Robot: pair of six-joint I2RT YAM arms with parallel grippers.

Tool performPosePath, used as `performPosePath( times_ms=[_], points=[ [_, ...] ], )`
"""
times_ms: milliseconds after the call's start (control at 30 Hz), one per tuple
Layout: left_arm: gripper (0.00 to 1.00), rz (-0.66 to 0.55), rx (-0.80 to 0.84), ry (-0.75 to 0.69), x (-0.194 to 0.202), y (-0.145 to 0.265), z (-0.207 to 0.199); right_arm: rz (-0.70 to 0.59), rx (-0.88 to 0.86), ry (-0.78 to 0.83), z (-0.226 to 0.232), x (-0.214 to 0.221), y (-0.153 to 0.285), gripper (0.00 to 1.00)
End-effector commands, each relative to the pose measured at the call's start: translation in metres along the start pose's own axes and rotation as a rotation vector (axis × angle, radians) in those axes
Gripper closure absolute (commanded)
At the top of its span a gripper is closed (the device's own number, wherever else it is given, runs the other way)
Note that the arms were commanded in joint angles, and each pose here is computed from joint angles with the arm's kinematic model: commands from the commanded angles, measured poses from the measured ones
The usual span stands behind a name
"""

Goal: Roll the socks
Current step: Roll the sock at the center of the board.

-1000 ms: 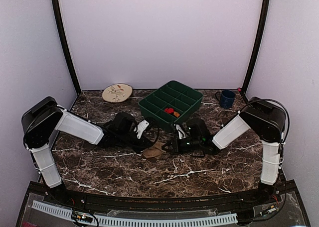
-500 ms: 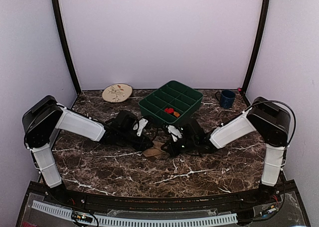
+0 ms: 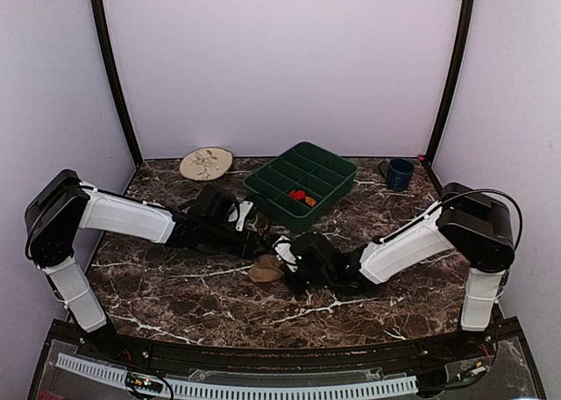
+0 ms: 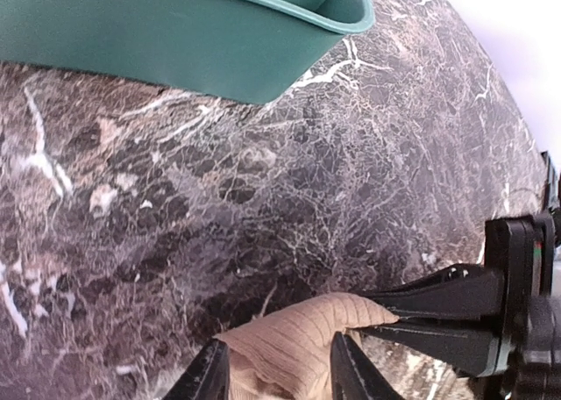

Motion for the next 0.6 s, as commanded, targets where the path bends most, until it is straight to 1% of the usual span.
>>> performPosePath(
  times_ms=[0,167,400,567],
  points=[
    [0.58,0.012,0.037,0.074,-0.008,0.015,-0.01,-0.026,0.218,0.139,-0.009,-0.006,0.007,1.0],
    [0.58,0.085,0.039,0.117,-0.001,0.012,-0.01,-0.041,0.346,0.286,0.004,-0.004,0.011,1.0],
    [0.57,0.144,0.083,0.159,0.001,0.015,-0.014,-0.049,0.43,0.424,0.024,0.008,0.017,1.0],
    [0.58,0.221,0.108,0.154,0.005,0.015,-0.02,-0.047,0.465,0.539,0.04,0.014,0.018,1.0]
  ],
)
Point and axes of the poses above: each gripper's point midway between its finger pads, its own y axis back along the fingers, its own z axis along the line the jaws close on, x = y × z, the point moved 2 cm from there along y, back along the fingers
